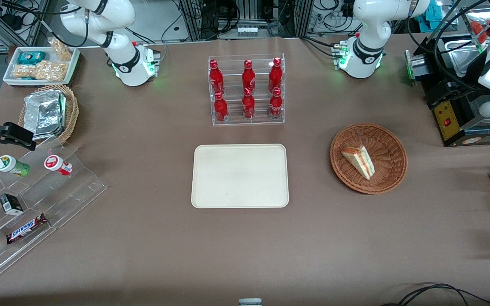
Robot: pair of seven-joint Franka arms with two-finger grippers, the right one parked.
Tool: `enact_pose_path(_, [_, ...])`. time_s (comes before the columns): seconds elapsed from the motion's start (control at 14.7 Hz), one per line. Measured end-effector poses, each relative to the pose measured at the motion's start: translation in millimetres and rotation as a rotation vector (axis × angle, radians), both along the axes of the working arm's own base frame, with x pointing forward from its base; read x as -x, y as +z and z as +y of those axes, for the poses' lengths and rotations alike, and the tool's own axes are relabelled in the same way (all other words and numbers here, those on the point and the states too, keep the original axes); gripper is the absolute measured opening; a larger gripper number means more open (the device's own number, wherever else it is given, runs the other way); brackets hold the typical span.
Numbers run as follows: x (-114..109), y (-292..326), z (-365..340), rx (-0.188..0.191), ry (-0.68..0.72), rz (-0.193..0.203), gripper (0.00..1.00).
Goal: Place sandwich from basket to tray
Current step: 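Lower the open left gripper over the sandwich in the wicker basket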
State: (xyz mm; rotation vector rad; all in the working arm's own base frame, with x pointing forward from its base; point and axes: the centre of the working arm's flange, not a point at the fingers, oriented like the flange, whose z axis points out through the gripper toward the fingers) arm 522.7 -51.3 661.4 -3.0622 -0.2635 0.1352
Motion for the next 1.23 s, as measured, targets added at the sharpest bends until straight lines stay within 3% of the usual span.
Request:
enact_pose_path(0.34, [0.9, -2.3, 9.5, -0.001, 0.019, 0.019, 1.0])
enact_pose_path(0.68, [-7.9, -72.6, 28.7, -0.015, 0.101, 0.141, 1.0])
enact_pose_path(0.89, [-20.2, -153.6, 36.6, -0.034, 0.326, 0.102, 1.0])
enact_pose_path(1.23, [-3.9, -261.0, 49.2, -0.011, 0.583, 0.066, 1.0])
